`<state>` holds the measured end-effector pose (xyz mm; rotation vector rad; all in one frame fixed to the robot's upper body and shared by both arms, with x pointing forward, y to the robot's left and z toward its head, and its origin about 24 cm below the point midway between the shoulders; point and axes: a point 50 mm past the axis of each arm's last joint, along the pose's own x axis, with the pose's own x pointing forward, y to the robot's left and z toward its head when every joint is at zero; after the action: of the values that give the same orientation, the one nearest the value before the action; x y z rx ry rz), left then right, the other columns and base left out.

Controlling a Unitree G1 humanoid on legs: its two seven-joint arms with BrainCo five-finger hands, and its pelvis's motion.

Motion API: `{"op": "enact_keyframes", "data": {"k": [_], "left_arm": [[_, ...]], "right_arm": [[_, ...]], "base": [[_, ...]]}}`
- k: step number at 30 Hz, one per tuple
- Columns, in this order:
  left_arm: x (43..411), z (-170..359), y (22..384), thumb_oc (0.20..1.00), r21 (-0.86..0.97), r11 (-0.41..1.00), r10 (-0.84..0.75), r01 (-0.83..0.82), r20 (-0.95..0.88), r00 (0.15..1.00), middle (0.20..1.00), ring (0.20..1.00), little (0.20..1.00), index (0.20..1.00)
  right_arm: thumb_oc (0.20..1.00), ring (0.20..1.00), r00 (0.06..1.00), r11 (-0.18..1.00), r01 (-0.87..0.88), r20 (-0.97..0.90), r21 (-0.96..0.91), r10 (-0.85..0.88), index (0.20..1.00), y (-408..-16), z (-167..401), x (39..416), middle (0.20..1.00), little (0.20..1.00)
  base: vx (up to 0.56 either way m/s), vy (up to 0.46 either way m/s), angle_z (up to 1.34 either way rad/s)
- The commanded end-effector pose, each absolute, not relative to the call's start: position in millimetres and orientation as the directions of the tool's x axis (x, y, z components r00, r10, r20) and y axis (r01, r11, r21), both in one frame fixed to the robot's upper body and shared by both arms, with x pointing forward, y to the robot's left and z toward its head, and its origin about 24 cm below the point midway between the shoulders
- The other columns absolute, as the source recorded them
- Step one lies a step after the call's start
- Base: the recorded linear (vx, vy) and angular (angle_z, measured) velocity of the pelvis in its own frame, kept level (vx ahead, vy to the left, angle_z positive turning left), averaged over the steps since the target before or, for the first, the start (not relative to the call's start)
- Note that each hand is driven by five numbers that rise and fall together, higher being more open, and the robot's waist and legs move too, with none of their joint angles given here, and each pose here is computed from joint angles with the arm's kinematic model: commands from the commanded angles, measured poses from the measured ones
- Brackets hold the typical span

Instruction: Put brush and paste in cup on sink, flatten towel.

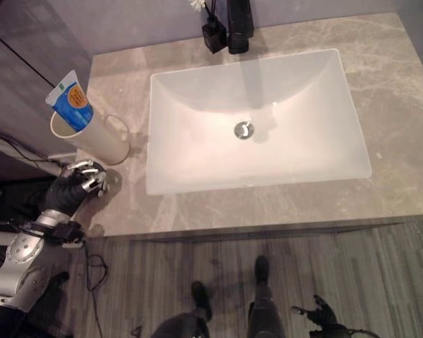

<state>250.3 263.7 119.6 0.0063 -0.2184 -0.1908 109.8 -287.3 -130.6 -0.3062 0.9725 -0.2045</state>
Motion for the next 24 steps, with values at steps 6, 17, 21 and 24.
{"op": "enact_keyframes", "data": {"k": [6,17,21,24], "left_arm": [[244,110,270,0.2,-0.004,0.982,-0.184,0.187,0.178,0.967,0.2,0.2,0.2,0.2],[276,138,266,0.2,0.012,0.987,-0.159,0.162,0.263,0.952,0.2,0.2,0.2,0.2],[285,148,270,0.2,0.032,0.993,-0.117,0.113,0.292,0.949,0.2,0.2,0.2,0.2],[293,154,274,0.2,0.029,0.996,-0.086,0.082,0.312,0.946,0.2,0.2,0.2,0.2]], "right_arm": [[1.0,1.0,0.599,0.923,0.031,-0.732,-0.383,-0.324,1.0,-294,-122,125,1.0,1.0],[1.0,1.0,0.62,0.913,0.027,-0.709,-0.407,-0.335,1.0,-295,-117,132,1.0,1.0],[1.0,1.0,0.613,0.912,0.004,-0.72,-0.409,-0.325,1.0,-293,-119,129,1.0,1.0],[1.0,1.0,0.618,0.914,0.01,-0.716,-0.405,-0.323,1.0,-293,-118,131,1.0,1.0]], "base": [[-0.02,-0.008,0.0],[-0.03,-0.013,0.05],[0.0,0.0,0.0],[0.02,-0.007,-0.08]]}}
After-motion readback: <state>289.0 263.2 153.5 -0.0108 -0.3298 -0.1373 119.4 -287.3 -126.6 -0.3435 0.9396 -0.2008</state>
